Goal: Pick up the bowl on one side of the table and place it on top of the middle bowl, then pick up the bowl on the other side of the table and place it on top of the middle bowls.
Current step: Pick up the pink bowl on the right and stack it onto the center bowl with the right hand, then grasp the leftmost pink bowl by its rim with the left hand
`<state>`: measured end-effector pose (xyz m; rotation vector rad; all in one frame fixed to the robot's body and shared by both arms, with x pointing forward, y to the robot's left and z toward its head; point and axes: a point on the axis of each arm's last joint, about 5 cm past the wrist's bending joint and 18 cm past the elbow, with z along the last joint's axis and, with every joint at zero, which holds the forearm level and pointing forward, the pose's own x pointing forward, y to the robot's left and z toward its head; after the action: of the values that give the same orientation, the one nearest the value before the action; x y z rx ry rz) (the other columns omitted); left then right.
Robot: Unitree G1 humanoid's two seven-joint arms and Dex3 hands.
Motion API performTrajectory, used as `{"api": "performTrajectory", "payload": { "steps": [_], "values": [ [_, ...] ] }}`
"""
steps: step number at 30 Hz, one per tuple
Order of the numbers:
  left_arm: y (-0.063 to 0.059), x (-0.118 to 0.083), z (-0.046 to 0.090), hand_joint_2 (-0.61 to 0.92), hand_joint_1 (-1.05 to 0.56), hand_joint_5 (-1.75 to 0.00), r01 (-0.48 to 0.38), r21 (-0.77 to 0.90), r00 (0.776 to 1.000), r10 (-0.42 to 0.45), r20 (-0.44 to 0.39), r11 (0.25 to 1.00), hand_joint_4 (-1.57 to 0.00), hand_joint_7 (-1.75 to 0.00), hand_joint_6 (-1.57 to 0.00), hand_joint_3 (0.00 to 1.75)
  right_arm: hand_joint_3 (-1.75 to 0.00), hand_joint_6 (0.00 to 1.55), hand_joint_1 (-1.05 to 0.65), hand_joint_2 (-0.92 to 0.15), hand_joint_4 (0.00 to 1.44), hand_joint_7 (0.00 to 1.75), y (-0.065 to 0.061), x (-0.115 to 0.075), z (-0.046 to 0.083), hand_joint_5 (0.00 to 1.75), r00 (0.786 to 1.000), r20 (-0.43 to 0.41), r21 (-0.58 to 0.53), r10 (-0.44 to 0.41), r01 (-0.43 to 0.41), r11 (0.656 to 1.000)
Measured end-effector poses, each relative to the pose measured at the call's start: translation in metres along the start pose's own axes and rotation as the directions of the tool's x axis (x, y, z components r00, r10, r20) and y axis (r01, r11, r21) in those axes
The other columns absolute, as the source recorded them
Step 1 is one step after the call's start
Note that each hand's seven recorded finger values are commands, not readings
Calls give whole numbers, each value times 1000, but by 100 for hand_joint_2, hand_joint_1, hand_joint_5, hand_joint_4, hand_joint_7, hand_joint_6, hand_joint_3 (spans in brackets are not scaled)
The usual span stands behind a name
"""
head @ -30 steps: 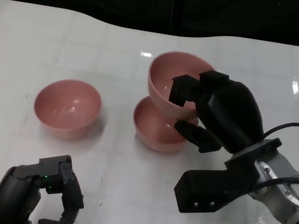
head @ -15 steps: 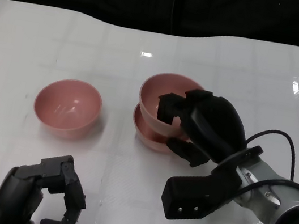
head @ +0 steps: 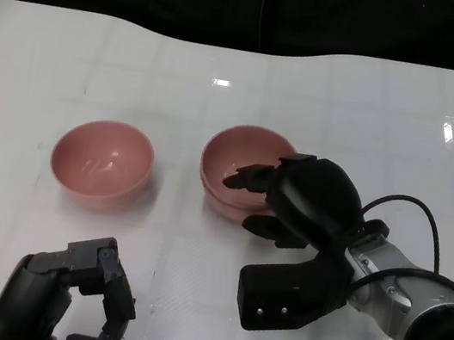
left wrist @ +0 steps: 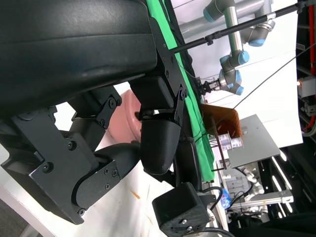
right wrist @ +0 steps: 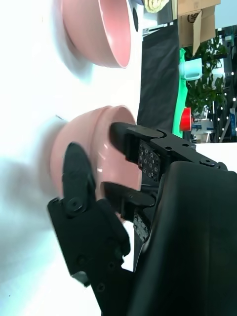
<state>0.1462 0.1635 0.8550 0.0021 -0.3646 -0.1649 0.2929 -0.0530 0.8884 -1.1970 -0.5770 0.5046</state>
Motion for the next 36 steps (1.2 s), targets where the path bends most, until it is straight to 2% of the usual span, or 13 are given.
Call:
{"api": "performTrajectory", "payload": {
  "steps": [8,17,23,28,33,36],
  "values": [
    [0,0,0,30,-15,-168,1,1,1000,-1,3,1000,-95,-143,-93,142,-33,50,-64,-92,43,0,-4,3,5,25,999,30,24,-42,41,999],
    [0,0,0,31,-15,-167,3,2,1000,-3,4,1000,-95,-144,-92,140,-34,49,-64,-92,41,0,-12,-10,6,25,989,73,67,-131,126,990],
    [0,1,0,29,-15,-167,2,6,1000,-2,3,1000,-96,-144,-93,143,-31,49,-61,-92,40,0,-23,-29,0,28,980,81,86,-184,177,980],
    [0,1,1,30,-16,-167,-5,11,1000,5,-7,1000,-96,-144,-93,142,-26,48,-57,-92,39,0,-29,-49,-5,32,976,78,146,-205,192,970],
    [2,0,1,32,-15,-164,-17,40,1000,18,-13,999,-95,-143,-92,139,-20,50,-50,-92,30,1,-30,-72,-9,56,973,81,247,-215,189,951],
    [3,0,1,35,-12,-159,-19,48,1000,20,-10,999,-91,-137,-89,135,-12,59,-44,-92,35,5,-28,-83,-9,68,967,74,321,-245,210,924]
  ]
}}
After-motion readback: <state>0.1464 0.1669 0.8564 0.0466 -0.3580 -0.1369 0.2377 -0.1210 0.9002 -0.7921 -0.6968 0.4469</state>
